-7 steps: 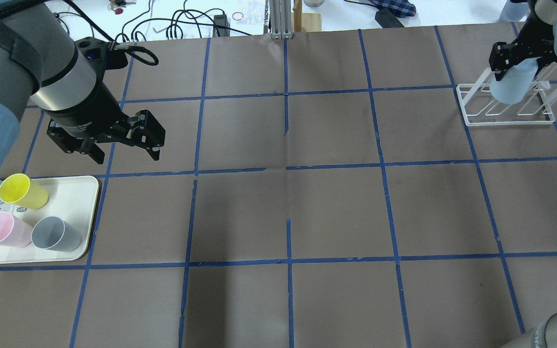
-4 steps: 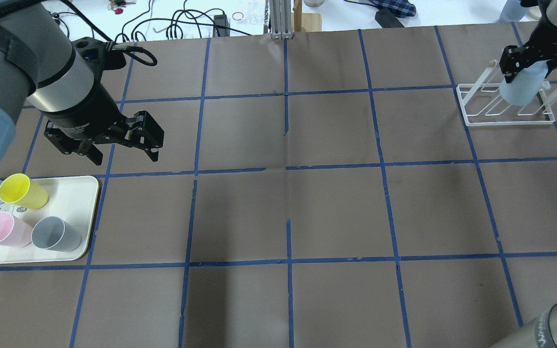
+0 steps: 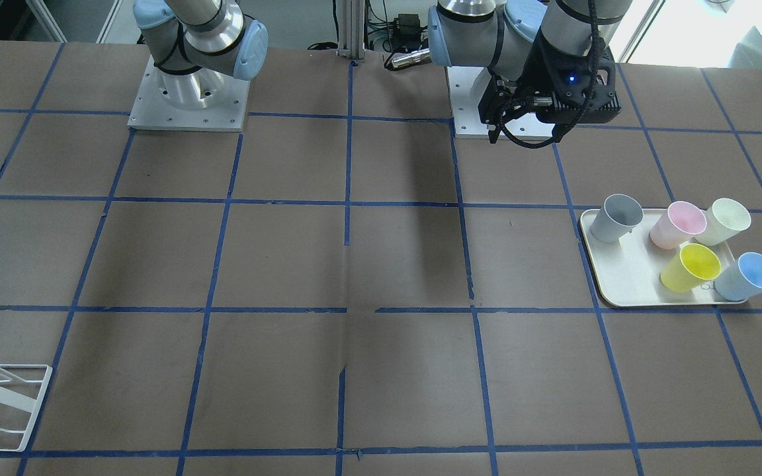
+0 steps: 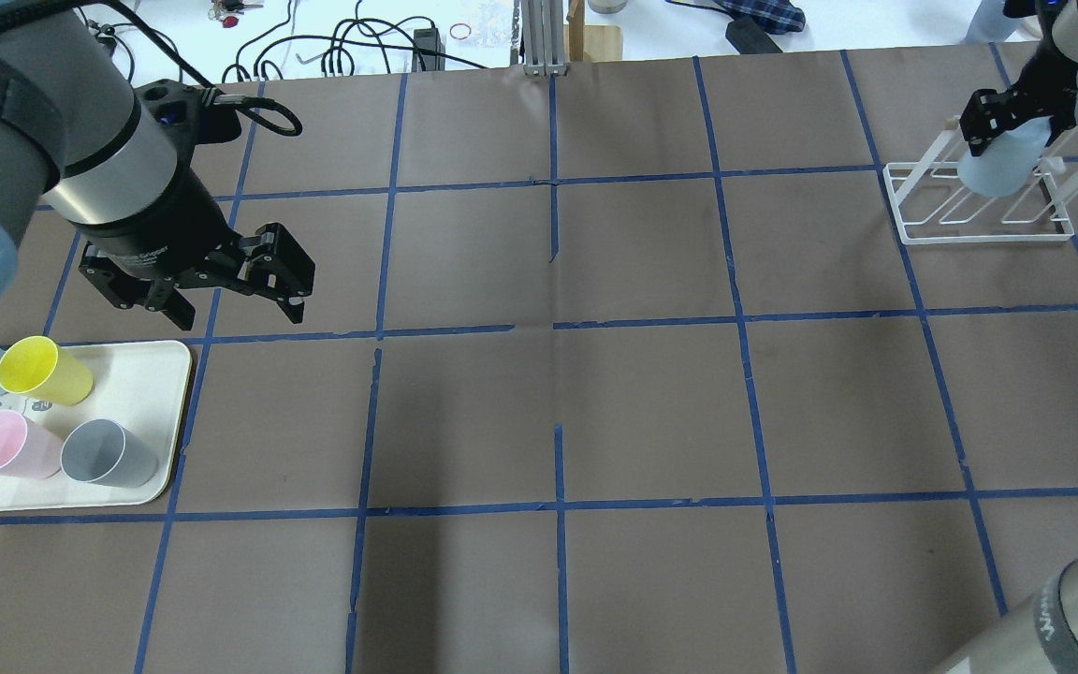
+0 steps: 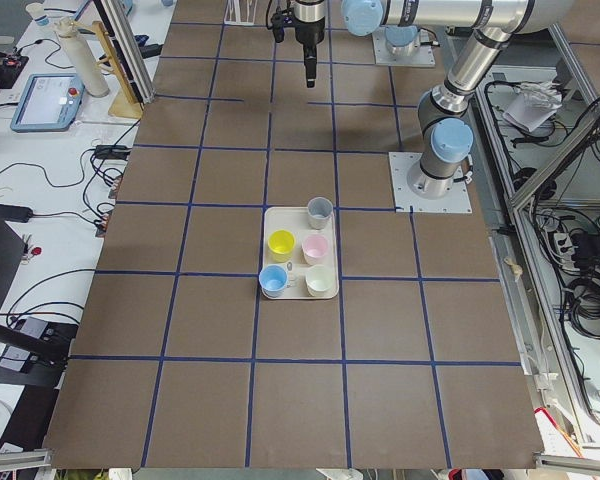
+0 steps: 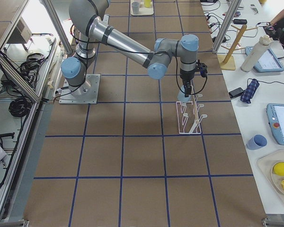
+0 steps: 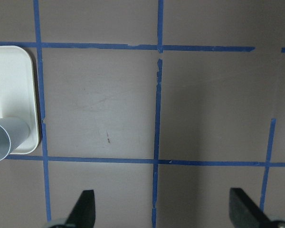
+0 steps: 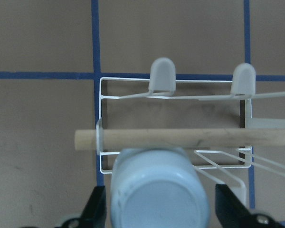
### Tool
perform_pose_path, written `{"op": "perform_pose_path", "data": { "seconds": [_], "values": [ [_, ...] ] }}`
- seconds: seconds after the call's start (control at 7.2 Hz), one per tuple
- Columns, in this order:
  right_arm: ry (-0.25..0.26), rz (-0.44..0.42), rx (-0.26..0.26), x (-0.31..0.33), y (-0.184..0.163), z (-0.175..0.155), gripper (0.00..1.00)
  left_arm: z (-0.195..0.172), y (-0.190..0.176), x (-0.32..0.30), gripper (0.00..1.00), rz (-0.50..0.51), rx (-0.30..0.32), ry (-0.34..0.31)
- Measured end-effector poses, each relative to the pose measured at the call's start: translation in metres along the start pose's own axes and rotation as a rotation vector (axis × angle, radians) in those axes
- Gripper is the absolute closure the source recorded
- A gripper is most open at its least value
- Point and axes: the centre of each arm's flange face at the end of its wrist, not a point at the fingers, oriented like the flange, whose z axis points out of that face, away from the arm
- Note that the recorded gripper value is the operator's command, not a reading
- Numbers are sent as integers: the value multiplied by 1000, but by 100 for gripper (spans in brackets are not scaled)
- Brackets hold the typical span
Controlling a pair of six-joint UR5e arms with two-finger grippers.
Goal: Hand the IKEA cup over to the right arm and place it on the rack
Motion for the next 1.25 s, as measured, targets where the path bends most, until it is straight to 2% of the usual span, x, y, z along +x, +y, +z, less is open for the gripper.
{"op": "perform_pose_path", "data": {
  "seconds": [0.28, 0.42, 0.69, 1.25],
  "values": [
    [-25, -2, 42, -3, -5, -7, 0, 0, 0, -1, 0, -1, -1, -4],
    [-31, -6, 45, -7, -2, -27, 0, 0, 0, -1, 0, -2, 0, -4],
    [-59, -36, 29, -39, 14, -87, 0, -1, -1, -2, 0, -5, 6, -1],
    [-125, -111, -12, -195, 62, -191, 0, -4, 0, -2, 0, -7, 15, 8]
  ]
}}
